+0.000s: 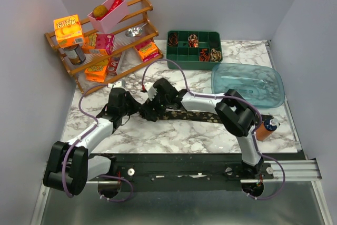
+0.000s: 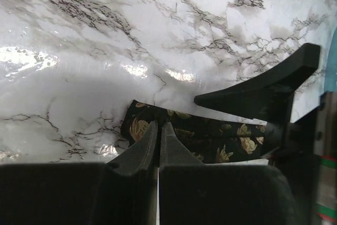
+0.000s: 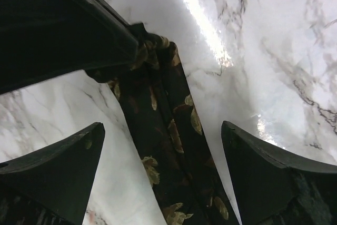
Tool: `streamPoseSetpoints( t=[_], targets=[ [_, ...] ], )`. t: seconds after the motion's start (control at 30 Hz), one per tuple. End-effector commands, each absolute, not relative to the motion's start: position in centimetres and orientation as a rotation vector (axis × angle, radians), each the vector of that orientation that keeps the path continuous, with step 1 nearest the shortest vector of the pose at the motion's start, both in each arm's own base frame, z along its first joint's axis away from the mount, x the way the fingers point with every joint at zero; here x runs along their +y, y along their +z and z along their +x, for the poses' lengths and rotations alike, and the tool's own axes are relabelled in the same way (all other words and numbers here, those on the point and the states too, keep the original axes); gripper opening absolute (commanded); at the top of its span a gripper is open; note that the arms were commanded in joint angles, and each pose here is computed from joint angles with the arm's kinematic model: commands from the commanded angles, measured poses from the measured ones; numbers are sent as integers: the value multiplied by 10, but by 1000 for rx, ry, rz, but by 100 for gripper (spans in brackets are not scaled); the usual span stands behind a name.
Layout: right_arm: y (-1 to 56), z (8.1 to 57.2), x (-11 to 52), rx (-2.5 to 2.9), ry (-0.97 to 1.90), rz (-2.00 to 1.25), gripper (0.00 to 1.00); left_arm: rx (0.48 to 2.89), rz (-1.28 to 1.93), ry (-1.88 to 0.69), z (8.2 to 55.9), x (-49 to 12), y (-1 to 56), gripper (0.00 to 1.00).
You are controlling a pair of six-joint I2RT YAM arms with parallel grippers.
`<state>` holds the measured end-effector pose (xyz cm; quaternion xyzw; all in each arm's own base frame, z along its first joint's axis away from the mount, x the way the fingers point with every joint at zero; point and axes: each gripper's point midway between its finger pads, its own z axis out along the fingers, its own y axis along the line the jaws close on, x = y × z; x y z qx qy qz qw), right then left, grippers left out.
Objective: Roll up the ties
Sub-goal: Roll the tie at the center of the board.
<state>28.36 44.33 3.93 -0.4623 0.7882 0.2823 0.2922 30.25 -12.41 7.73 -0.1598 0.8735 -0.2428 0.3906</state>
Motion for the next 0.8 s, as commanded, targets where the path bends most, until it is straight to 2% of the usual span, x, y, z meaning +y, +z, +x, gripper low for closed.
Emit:
streamPoseSetpoints(
  t=[0.0, 0.13, 0.23, 0.27, 0.37, 0.4, 0.47, 0.53, 0.67, 0.77],
  targets=[
    [17, 279, 438, 2112, 693, -1299, 100, 2201, -400, -592, 308, -122, 86, 0],
    [3, 279, 435, 2121, 604, -1324, 100, 2197, -408, -613, 309, -125, 87, 0],
    [-10, 277, 433, 2114, 506, -1369, 94, 2191, -417, -623, 311, -125, 89, 0],
    [-12, 276, 433, 2109, 484, -1380, 90, 2190, -418, -624, 310, -125, 90, 0],
    [-23, 269, 432, 2103, 418, -1412, 84, 2184, -432, -632, 312, -125, 92, 0],
    [-26, 266, 433, 2103, 413, -1423, 73, 2182, -437, -636, 312, -124, 92, 0],
    [-30, 265, 433, 2106, 404, -1429, 61, 2183, -445, -640, 313, -124, 91, 0],
    [-32, 266, 433, 2111, 399, -1423, 61, 2180, -443, -649, 313, -124, 93, 0],
    [-30, 266, 435, 2111, 407, -1421, 51, 2180, -439, -656, 313, -124, 91, 0],
    [-29, 266, 437, 2114, 412, -1410, 48, 2165, -417, -678, 313, -127, 94, 0]
  ],
)
